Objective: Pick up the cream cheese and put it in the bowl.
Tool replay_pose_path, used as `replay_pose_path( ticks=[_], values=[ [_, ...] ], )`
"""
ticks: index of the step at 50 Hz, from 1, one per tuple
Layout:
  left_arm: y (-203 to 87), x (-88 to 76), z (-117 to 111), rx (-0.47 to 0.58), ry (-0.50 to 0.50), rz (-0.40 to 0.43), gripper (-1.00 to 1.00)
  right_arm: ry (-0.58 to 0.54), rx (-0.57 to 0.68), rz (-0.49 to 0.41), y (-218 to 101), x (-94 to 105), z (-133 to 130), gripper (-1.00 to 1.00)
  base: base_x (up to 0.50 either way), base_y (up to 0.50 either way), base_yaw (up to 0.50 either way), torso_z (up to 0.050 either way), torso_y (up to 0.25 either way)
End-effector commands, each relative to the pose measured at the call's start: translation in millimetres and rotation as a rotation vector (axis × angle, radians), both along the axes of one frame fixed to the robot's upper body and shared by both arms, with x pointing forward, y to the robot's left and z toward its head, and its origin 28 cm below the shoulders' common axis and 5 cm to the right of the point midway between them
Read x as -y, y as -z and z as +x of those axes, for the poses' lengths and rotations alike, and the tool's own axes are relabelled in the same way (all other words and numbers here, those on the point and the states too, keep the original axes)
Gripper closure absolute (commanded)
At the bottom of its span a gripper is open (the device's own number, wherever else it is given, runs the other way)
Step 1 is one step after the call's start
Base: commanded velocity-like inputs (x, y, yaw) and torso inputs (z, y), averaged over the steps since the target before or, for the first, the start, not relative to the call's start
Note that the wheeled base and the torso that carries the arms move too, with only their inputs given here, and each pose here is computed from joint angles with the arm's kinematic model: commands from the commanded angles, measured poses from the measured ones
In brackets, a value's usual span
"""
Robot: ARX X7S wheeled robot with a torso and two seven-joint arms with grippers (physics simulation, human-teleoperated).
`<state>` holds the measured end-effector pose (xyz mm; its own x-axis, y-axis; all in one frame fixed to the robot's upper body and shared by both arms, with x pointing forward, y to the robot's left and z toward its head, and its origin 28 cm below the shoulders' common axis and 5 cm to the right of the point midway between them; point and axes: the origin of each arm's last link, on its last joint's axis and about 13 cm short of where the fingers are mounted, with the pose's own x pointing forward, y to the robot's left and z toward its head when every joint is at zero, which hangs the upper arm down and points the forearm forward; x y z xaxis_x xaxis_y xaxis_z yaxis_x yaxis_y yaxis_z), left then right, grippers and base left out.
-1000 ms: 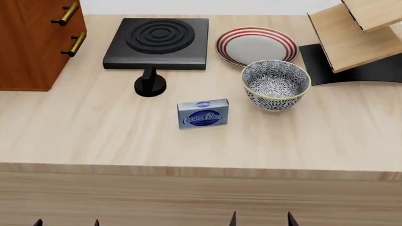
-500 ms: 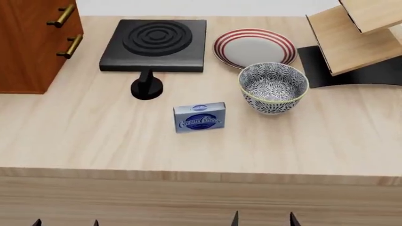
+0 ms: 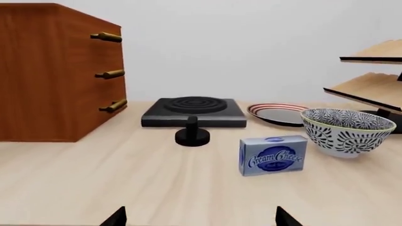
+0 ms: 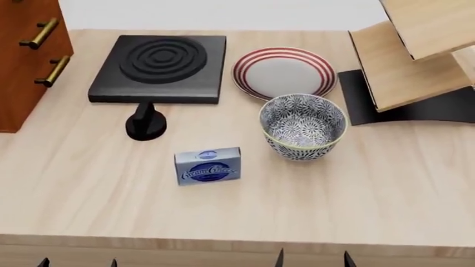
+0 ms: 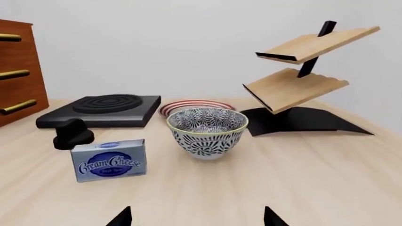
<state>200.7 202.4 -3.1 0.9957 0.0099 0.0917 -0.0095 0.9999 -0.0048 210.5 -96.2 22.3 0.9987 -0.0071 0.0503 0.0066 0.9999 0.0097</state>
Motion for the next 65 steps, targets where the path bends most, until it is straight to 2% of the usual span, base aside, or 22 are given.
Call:
replay_pose_path(
  ticks=[1,25,65],
  values=[
    [-0.8,0.3,-0.4,0.002,0.0,-0.001,-1.0,0.003,-0.002,0.003,0.9,0.6,-0.3,-1.0,0.22,-0.15,0.0,0.0,0.0],
    [-1.9,-0.4,-0.4,0.005,-0.005,0.002,-1.0,0.008,-0.004,0.004,0.7,1.2,-0.5,-1.0,0.18,-0.15,0.0,0.0,0.0],
    [-3.9,0.2,-1.8,0.01,-0.006,0.011,-1.0,0.012,-0.007,0.009,1.2,2.6,-1.4,-1.0,0.08,0.0,0.0,0.0,0.0]
  ],
)
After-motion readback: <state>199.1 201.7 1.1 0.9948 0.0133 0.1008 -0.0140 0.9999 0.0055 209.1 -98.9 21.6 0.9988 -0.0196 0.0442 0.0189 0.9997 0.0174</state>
